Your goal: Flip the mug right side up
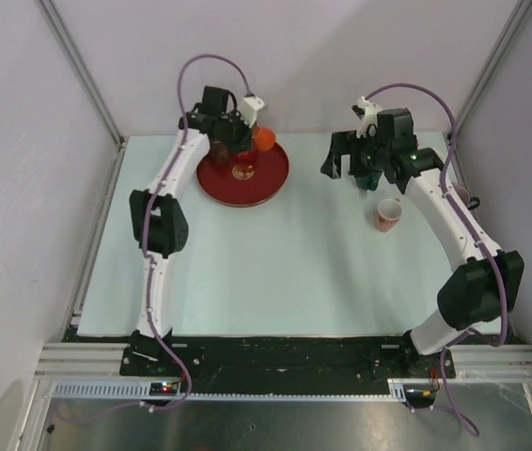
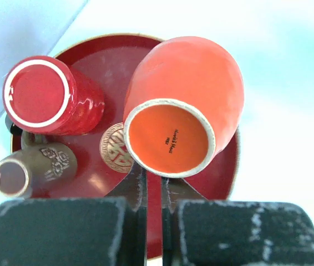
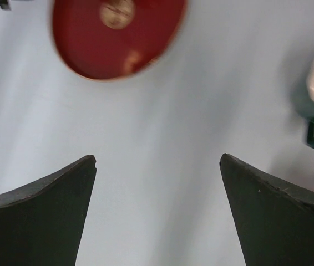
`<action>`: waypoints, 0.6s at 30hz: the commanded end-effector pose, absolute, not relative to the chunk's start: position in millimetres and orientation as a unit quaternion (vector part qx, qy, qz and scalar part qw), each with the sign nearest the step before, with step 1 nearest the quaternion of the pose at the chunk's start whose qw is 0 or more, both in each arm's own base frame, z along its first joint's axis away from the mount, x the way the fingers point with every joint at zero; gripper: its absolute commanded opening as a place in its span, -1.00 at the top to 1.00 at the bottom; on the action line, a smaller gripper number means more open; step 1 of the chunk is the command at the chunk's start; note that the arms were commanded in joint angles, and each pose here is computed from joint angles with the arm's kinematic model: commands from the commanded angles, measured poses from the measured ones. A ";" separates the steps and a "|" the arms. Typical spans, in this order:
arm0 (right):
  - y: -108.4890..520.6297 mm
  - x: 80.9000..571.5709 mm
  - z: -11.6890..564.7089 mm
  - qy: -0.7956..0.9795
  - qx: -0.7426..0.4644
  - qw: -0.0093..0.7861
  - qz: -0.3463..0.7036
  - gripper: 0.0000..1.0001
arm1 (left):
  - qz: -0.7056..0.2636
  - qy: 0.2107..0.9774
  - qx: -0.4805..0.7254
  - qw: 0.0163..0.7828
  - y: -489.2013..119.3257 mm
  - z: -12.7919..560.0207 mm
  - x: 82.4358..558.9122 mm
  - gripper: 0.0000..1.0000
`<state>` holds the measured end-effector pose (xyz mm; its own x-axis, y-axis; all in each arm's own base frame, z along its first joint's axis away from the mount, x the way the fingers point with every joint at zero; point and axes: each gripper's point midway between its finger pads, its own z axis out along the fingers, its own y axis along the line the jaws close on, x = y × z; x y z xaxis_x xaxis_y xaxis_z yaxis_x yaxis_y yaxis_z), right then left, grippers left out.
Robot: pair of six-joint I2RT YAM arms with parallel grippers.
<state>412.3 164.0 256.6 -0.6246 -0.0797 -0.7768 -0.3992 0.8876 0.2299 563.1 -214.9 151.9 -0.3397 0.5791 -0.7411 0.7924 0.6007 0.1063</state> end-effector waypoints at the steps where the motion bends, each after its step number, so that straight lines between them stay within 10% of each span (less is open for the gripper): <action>1: 223.1 409.3 337.1 0.776 -0.110 0.493 0.379 -0.99 | -0.283 0.773 0.343 0.452 -250.9 290.7 509.8 1.00; 18: 288.9 413.6 443.6 0.582 -0.066 0.540 0.604 -0.82 | -0.434 0.728 0.336 0.411 -295.0 366.6 421.6 1.00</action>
<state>425.2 283.3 395.5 -0.4660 0.4977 -0.7315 -0.6385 0.3832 0.6675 446.4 -285.9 333.6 -0.4680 0.1618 -0.8688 0.8100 0.4716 -0.3485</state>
